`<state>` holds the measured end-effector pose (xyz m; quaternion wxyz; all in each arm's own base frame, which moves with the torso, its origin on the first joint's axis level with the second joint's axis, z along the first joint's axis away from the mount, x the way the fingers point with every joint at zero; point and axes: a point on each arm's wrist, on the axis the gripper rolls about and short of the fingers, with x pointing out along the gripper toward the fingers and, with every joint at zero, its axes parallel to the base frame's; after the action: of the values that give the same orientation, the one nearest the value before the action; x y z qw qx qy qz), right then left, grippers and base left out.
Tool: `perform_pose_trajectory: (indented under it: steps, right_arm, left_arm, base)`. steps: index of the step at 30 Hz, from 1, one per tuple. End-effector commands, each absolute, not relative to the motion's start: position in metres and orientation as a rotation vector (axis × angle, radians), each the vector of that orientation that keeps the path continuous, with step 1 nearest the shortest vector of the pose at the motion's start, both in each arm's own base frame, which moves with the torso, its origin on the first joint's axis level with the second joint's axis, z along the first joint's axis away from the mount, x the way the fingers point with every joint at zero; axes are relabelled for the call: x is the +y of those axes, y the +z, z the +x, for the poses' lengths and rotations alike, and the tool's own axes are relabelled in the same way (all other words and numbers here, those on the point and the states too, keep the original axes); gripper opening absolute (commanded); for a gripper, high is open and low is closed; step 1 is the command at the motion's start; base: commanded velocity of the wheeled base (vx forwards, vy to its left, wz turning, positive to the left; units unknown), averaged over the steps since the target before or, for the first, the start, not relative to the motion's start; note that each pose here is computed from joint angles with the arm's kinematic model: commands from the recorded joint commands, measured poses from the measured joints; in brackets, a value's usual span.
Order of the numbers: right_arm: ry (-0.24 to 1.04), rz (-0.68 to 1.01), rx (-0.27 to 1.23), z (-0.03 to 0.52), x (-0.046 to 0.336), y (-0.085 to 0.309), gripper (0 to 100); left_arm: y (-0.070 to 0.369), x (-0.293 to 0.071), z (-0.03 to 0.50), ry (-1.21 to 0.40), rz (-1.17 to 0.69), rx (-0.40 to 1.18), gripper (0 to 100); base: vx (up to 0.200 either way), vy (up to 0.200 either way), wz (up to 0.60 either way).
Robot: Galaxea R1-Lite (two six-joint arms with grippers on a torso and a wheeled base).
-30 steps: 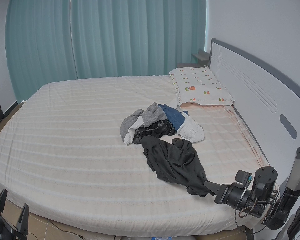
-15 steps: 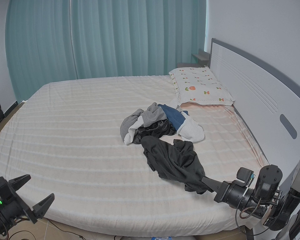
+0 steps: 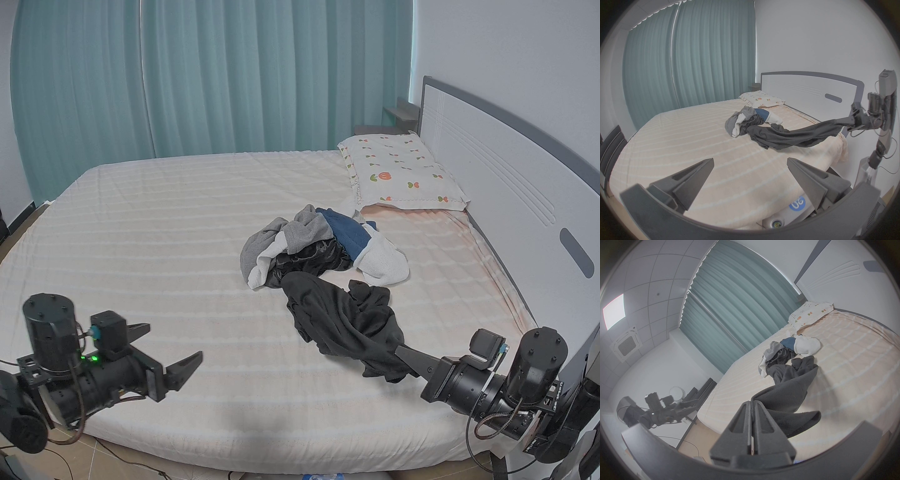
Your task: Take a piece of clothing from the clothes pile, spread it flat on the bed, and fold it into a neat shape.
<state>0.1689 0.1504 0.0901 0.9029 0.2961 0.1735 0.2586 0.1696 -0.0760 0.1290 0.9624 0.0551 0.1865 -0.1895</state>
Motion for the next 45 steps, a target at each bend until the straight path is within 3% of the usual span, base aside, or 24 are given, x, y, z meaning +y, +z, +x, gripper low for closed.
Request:
perform_pose_trajectory:
  steps: [1, 7, 20, 31, 45]
  right_arm:
    - [0.626, 0.636, 0.262, 0.154, 0.167, 0.114, 0]
    - [0.634, 0.647, 0.237, 0.155, 0.168, 0.119, 0]
    - [0.705, 0.643, 0.158, 0.145, 0.183, 0.138, 0]
    - [0.701, 0.669, 0.102, 0.144, 0.173, 0.151, 0]
    - [0.732, 0.697, 0.087, 0.137, 0.17, 0.158, 0]
  left_arm:
    - [0.022, -0.199, 0.219, -0.469, 0.161, 0.427, 100]
    - [0.01, -0.245, 0.217, -0.558, 0.165, 0.385, 100]
    - [0.018, -0.259, 0.231, -0.55, 0.069, 0.343, 100]
    - [0.027, -0.245, 0.245, -0.455, 0.035, 0.315, 100]
    - [0.007, -0.228, 0.304, -0.3, -0.078, 0.306, 100]
  base:
    - [0.0, 0.0, 0.0]
    - [0.0, 0.0, 0.0]
    - [0.0, 0.0, 0.0]
    - [0.0, 0.0, 0.0]
    - [0.0, 0.0, 0.0]
